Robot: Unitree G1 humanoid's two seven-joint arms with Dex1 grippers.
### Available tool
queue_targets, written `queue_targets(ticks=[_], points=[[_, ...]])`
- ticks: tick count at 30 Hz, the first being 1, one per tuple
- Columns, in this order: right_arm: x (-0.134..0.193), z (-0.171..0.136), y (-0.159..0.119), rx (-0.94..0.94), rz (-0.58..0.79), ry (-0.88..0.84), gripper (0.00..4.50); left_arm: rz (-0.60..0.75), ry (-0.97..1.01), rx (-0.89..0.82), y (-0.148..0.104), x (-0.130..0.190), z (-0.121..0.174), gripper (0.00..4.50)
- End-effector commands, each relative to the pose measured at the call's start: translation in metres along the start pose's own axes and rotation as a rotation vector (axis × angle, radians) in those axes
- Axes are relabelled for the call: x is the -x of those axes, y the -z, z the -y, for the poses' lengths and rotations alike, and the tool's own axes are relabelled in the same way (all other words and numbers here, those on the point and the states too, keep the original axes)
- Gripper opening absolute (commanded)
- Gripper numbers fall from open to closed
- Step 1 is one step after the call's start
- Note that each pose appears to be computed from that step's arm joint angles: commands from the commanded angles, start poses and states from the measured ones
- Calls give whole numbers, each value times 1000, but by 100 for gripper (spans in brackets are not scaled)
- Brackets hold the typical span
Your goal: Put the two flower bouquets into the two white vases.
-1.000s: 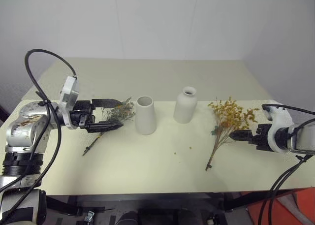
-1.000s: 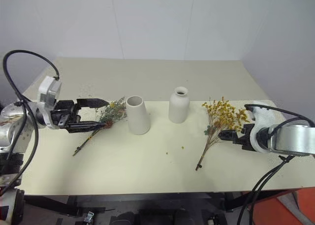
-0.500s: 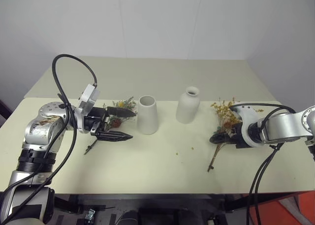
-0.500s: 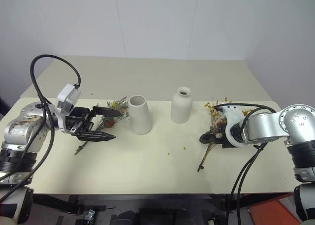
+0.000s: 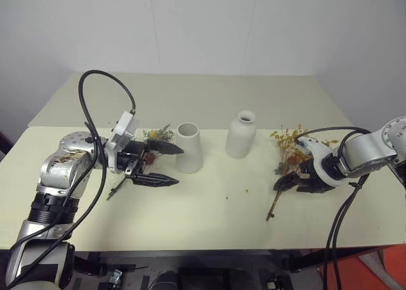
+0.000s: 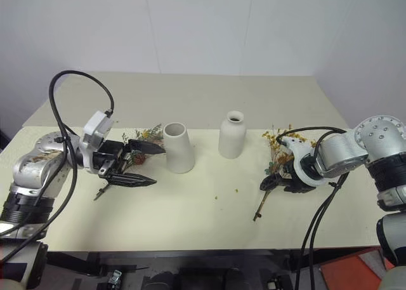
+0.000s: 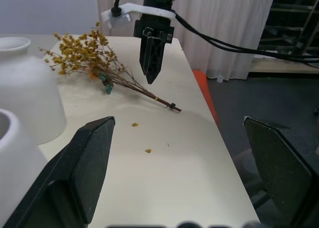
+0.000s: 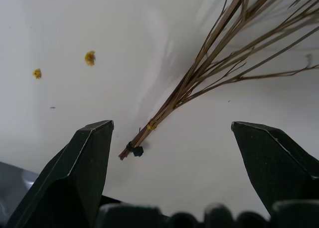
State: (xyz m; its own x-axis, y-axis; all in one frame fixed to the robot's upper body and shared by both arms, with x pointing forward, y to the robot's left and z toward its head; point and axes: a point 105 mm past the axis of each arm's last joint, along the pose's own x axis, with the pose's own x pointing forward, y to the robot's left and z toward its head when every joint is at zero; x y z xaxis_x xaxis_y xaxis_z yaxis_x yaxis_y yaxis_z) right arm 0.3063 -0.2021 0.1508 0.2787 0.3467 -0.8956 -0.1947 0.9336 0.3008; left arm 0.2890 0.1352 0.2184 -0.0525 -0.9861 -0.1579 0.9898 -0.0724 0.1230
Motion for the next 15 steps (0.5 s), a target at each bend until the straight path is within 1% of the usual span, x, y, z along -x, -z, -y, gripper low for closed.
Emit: queue_targets(ticks=[1,3,7,11,15], points=[[-4,-6,-6,-22,-7,-27,444,8,34,-56,-13,-11,0,450],[-10,-7,-10,-45,-3,-16,444,9,55,-65,-14,-16,-1,450],[-30,-5,-17,-114,60,56,444,9,79,-84,-18,-24,-3,450],[-35,-2,-23,-189,168,128,444,5,75,-81,-18,-22,-4,450],[-39,-8,-22,-248,247,175,444,-4,68,-76,-17,-19,-3,450]])
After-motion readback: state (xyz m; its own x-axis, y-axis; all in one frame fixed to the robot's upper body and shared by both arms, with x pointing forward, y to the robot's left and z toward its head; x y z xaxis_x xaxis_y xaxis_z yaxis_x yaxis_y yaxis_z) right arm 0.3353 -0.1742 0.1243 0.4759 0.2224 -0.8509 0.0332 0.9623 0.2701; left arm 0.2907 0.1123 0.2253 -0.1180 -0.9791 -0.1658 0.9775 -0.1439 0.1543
